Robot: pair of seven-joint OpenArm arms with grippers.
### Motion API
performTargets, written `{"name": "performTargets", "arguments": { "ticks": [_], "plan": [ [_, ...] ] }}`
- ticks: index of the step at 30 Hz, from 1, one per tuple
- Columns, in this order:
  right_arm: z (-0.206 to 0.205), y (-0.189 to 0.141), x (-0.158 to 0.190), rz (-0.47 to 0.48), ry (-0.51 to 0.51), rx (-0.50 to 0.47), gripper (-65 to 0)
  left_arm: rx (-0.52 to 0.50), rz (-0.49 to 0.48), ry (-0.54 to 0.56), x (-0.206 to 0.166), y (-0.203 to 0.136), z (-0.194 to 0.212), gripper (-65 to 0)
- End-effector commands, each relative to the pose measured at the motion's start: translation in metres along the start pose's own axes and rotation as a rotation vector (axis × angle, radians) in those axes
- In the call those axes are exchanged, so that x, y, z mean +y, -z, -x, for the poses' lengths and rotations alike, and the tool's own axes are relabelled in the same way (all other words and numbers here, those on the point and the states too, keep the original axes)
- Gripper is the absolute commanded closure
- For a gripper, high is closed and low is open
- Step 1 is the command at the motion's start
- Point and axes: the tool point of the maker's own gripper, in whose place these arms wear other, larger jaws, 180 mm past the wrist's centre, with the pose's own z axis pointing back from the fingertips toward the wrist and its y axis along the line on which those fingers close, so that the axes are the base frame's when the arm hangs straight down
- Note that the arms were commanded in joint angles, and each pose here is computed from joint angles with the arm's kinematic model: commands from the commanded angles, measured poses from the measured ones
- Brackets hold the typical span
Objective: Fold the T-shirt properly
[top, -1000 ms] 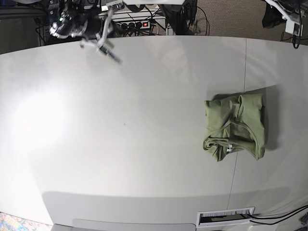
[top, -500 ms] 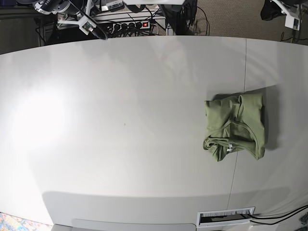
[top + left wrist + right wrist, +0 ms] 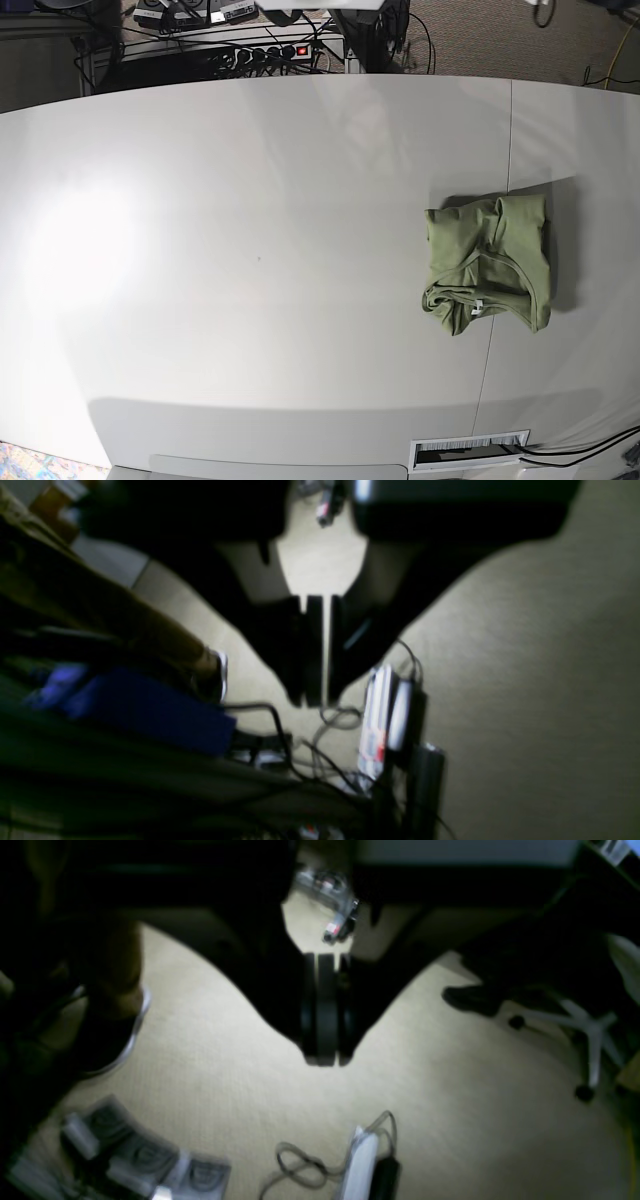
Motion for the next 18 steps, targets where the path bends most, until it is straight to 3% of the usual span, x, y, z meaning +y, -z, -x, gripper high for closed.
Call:
{"name": "performTargets", "arguments": {
  "ticks": [1,6,10,14,18],
  "plan": [
    [0.003,0.002,-0.007,0.002,0.017,-0.002,0.0,0.017,0.013,0.008,-0.002,0.003,0.008,0.0],
    [0.004,0.037,-0.043,0.023,0.141,-0.004,0.0,0.112,0.003,0.085,-0.008,0.046,0.032,0.0],
    [-0.011,0.064,-0.068,0.023,0.264,-0.054,0.0,0.147,-0.069,0.184,-0.006,0.072,0.037,0.0],
    [-0.025,0.089,-0.081,0.002,0.367,-0.075,0.0,0.142,-0.163,0.271,-0.005,0.091,0.037,0.0],
    [-0.045,0.110,-0.080,-0.026,0.394,-0.108,0.0,0.113,-0.197,0.271,-0.017,0.106,0.033,0.0]
  ]
}}
